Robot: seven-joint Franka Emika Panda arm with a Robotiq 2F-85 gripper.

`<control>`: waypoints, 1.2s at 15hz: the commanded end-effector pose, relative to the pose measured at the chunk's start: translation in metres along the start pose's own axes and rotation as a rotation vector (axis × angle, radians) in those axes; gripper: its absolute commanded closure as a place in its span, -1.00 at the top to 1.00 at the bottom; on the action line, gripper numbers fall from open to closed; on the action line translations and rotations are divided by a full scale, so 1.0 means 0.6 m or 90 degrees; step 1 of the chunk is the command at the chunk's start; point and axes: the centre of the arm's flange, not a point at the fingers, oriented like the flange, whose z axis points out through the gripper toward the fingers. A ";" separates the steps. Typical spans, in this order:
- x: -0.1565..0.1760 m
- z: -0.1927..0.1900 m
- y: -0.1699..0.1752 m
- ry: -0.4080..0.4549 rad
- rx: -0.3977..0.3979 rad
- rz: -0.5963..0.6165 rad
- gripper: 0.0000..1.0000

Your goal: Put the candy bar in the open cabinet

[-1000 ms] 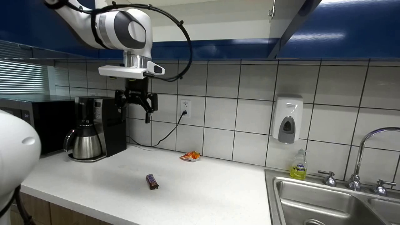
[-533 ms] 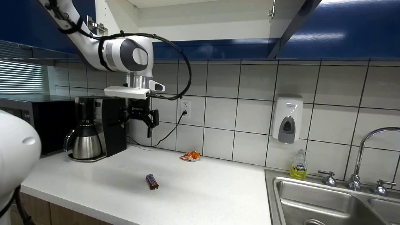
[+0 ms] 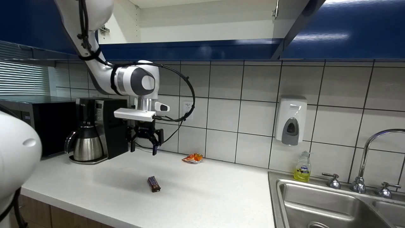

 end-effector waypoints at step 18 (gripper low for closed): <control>0.153 0.184 0.011 -0.068 -0.045 0.006 1.00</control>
